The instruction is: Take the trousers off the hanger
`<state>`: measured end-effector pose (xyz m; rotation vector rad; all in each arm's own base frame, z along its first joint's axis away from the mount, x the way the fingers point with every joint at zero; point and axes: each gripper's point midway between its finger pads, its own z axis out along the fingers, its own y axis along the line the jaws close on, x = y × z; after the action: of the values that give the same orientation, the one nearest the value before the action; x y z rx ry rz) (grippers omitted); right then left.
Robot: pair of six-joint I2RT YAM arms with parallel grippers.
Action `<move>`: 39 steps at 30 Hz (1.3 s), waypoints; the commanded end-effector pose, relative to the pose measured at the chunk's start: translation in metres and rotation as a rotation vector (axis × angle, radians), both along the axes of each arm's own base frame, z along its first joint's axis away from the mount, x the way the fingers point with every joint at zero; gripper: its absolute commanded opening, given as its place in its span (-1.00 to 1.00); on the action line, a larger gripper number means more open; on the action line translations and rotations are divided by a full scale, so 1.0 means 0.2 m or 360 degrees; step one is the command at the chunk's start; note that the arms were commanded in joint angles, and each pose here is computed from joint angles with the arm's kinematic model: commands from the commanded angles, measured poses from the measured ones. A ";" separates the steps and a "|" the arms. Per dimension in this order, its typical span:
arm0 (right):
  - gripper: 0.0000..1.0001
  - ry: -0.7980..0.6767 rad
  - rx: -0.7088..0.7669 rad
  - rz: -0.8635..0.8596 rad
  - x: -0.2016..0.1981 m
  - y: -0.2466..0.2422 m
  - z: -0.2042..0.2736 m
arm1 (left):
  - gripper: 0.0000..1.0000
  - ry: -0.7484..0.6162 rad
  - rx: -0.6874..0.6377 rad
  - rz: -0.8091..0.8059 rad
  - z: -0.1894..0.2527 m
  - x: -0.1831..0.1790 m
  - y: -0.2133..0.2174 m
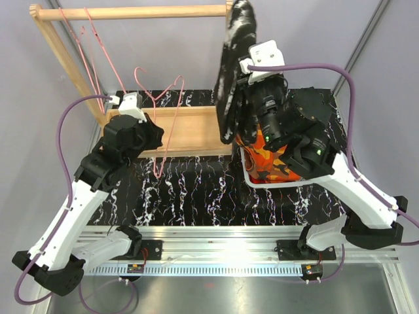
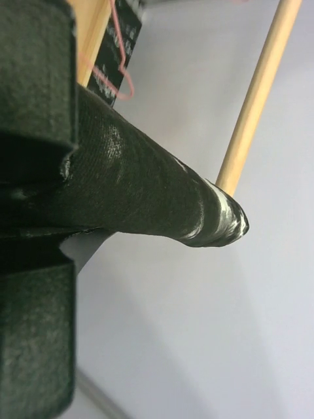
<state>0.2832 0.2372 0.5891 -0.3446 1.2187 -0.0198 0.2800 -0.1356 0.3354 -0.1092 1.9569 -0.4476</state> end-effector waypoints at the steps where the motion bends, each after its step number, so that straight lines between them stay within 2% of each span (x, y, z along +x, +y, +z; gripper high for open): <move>1: -1.00 0.0013 -0.0038 -0.0332 -0.04 -0.34 0.11 | -1.00 -0.0109 0.0030 0.0025 0.08 0.00 0.04; 5: -1.00 0.0130 -0.0185 -0.0588 0.04 -0.51 -0.11 | -1.00 -0.0120 0.0052 0.0008 0.08 -0.02 0.05; 8: -1.00 0.0195 -0.0210 -0.0800 0.06 -0.71 -0.24 | -1.00 -0.0127 0.0071 -0.0006 0.08 -0.04 0.06; 12: -1.00 0.0254 -0.0310 -0.1083 0.00 -0.94 -0.36 | -1.00 -0.0116 0.0121 -0.0027 0.07 -0.05 0.07; 21: -1.00 0.0579 -0.0711 -0.1495 -0.12 -1.18 -0.70 | -1.00 -0.0086 0.0145 -0.0127 0.00 -0.08 0.03; 29: -1.00 0.0690 -0.0872 -0.1508 -0.05 -1.12 -0.95 | -1.00 -0.0076 0.0137 -0.0238 -0.05 -0.11 -0.01; 39: -1.00 0.0936 -0.1125 -0.1270 0.43 -0.78 -1.38 | -1.00 -0.0092 0.0197 -0.0250 -0.05 -0.17 0.04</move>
<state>0.3476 0.0678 0.3165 -0.5096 1.8308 -1.2141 0.2496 -0.1299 0.3112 0.1021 1.9991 -0.4175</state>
